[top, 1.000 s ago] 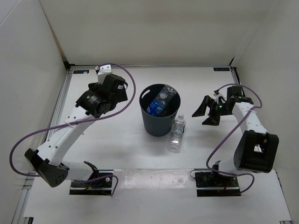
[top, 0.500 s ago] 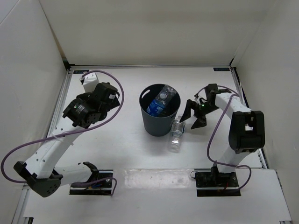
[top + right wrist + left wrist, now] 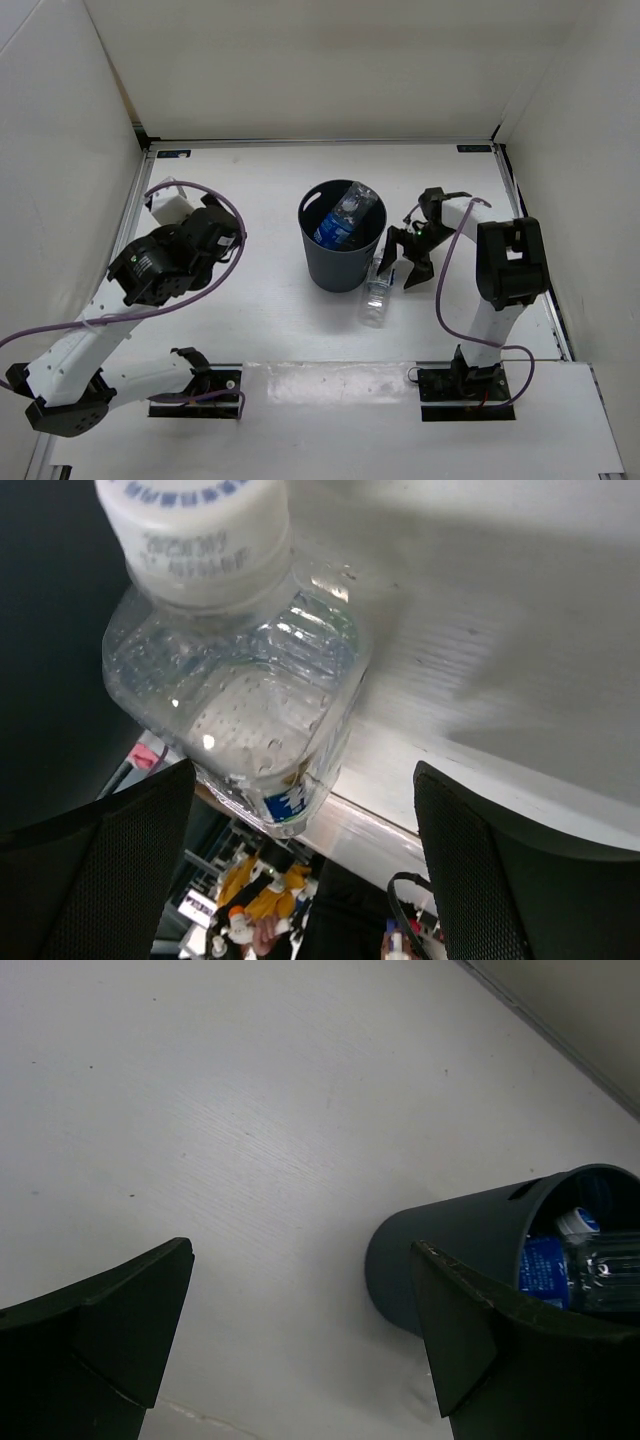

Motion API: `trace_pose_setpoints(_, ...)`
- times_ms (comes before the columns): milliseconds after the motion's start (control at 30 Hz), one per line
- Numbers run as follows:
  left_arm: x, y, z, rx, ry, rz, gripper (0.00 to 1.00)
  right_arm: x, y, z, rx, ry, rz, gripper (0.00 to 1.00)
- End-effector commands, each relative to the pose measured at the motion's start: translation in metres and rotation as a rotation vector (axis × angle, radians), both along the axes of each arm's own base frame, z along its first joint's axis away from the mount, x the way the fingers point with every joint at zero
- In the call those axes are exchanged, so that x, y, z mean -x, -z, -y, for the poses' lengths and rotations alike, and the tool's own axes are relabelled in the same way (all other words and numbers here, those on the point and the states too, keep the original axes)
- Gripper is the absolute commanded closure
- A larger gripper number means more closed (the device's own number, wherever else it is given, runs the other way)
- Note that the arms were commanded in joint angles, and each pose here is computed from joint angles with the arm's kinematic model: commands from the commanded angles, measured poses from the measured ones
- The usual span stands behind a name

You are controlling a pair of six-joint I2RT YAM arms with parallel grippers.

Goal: Put the plastic bottles in the bin

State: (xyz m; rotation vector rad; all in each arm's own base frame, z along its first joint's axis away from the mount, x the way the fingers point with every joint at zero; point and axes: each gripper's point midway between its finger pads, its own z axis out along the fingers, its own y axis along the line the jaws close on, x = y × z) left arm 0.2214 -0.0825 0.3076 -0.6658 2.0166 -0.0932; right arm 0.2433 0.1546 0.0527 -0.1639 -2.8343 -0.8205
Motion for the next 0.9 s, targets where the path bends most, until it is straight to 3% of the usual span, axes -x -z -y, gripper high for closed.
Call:
trace_pose_setpoints(0,0.026,0.008,-0.031,-0.061,-0.068,-0.05,0.0,-0.007,-0.002,-0.002,0.033,-0.013,0.002,0.1)
trace_pose_setpoints(433,0.033,0.007,-0.038,-0.057,-0.08,-0.057,0.0,-0.002,0.016,-0.029,0.059,-0.11,-0.042,0.11)
trace_pose_setpoints(667,0.035,0.011,-0.04,-0.053,-0.089,-0.063,0.0,-0.007,0.011,-0.015,0.05,-0.066,-0.025,0.32)
trace_pose_setpoints(867,0.024,0.013,-0.03,-0.073,-0.062,-0.041,0.0,-0.024,-0.021,0.007,0.042,0.007,0.121,0.36)
